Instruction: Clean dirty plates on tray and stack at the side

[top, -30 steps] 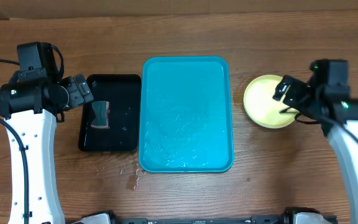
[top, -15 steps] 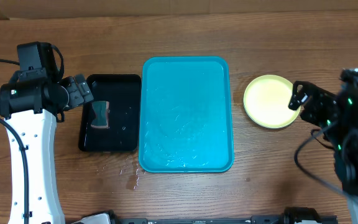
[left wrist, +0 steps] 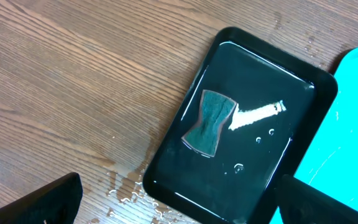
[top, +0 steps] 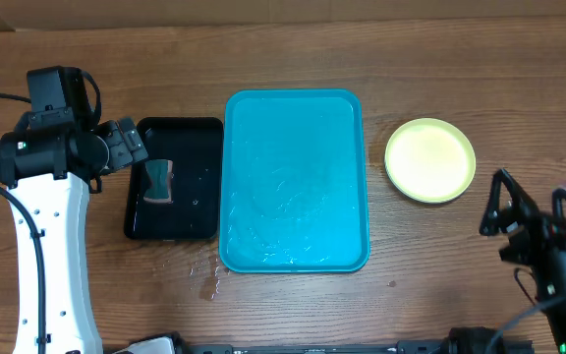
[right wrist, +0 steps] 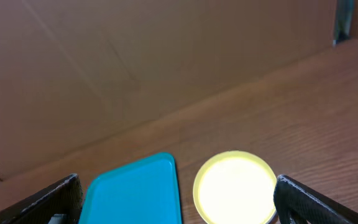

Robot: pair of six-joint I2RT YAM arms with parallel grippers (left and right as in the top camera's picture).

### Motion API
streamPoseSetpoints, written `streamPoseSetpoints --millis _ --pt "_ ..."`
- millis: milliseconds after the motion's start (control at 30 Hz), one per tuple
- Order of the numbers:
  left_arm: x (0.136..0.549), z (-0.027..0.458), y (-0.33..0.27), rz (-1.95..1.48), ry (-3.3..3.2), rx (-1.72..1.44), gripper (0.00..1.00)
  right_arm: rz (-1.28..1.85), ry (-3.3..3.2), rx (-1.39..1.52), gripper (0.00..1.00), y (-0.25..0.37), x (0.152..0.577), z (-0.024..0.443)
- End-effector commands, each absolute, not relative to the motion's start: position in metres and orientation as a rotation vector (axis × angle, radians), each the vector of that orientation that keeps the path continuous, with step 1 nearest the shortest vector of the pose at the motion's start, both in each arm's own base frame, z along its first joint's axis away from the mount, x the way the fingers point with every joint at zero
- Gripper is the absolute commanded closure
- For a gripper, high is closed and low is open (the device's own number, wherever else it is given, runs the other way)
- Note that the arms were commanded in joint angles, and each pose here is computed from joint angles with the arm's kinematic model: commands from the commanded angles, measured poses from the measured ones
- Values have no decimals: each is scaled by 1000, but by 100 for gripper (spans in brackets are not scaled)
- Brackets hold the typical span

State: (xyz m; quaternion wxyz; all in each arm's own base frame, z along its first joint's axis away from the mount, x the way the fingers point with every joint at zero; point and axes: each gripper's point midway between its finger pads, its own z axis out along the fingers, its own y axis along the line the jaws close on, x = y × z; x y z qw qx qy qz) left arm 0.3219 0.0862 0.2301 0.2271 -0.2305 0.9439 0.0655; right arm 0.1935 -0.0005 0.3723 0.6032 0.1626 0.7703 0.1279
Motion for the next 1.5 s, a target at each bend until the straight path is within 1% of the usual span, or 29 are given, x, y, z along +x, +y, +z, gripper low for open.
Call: streamPoseSetpoints --millis 0,300,533,700,900,967,1067,1167,1233,1333,1467 --pt "325 235 86 167 2582 -653 0 279 1718 368 0 -3 175 381" --pt "325 235 86 167 2582 -653 0 288 1644 344 0 -2 122 378" --pt "325 235 86 167 2582 -653 0 335 1616 294 1 4 105 369" --pt "325 235 86 167 2581 -653 0 364 1574 264 0 7 108 357" --pt "325 235 86 167 2582 -653 0 390 1464 258 0 8 128 356" --pt "325 235 86 167 2582 -653 0 396 1406 248 0 9 137 363" --pt "325 235 86 167 2582 -653 0 404 1222 234 0 6 144 394" --pt "325 235 86 167 2581 -653 0 427 978 198 0 4 136 432" --pt "325 235 86 167 2582 -653 0 440 850 176 0 4 127 447" --pt "325 235 86 167 2582 -653 0 449 731 156 0 3 120 452" --pt "325 235 86 167 2582 -653 0 445 751 157 0 4 136 431"
